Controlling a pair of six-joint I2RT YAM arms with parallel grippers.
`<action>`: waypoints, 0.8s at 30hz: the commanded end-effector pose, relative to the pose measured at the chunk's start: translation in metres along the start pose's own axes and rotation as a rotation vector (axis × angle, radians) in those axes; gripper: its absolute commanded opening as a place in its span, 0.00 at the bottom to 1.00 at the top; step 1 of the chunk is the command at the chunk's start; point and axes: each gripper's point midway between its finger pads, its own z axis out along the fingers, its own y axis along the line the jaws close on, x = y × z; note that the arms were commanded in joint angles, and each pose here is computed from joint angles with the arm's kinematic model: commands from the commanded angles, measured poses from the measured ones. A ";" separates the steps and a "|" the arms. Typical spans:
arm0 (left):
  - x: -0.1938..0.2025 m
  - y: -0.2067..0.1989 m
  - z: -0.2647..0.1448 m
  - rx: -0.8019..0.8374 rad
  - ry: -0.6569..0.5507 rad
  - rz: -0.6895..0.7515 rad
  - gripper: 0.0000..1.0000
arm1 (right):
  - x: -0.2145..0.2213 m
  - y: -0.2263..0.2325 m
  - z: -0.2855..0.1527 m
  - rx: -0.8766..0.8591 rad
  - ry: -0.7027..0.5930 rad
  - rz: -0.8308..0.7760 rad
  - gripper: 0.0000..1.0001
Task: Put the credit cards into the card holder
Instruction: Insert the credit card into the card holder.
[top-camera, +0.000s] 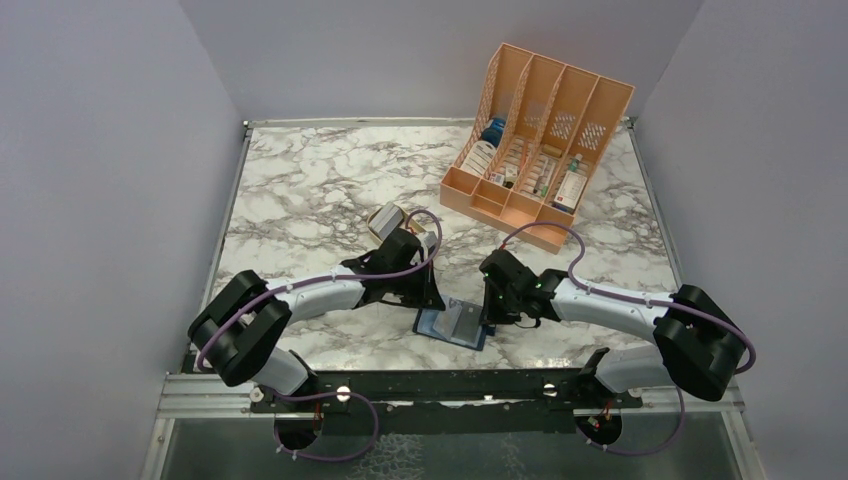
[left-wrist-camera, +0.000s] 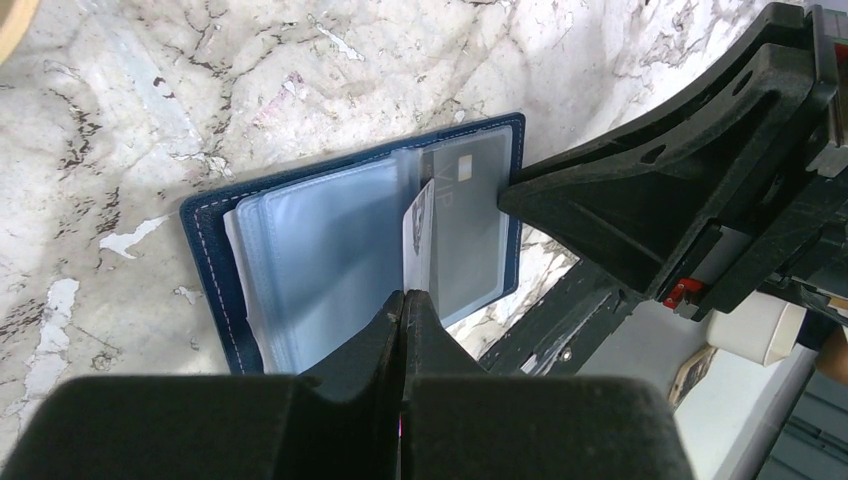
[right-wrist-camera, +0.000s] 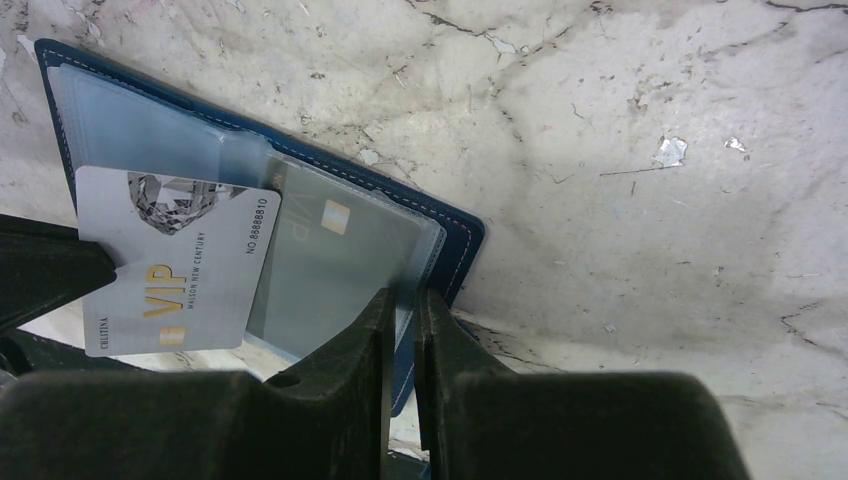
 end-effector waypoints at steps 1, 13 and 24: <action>-0.004 0.009 0.003 -0.042 -0.025 -0.003 0.00 | 0.006 -0.012 0.009 0.039 0.003 -0.010 0.13; 0.004 0.015 0.016 -0.061 -0.036 -0.038 0.00 | 0.002 -0.006 0.005 0.014 -0.012 0.014 0.13; 0.002 0.019 0.021 -0.080 -0.068 -0.030 0.00 | 0.004 -0.003 0.005 -0.002 -0.008 0.021 0.13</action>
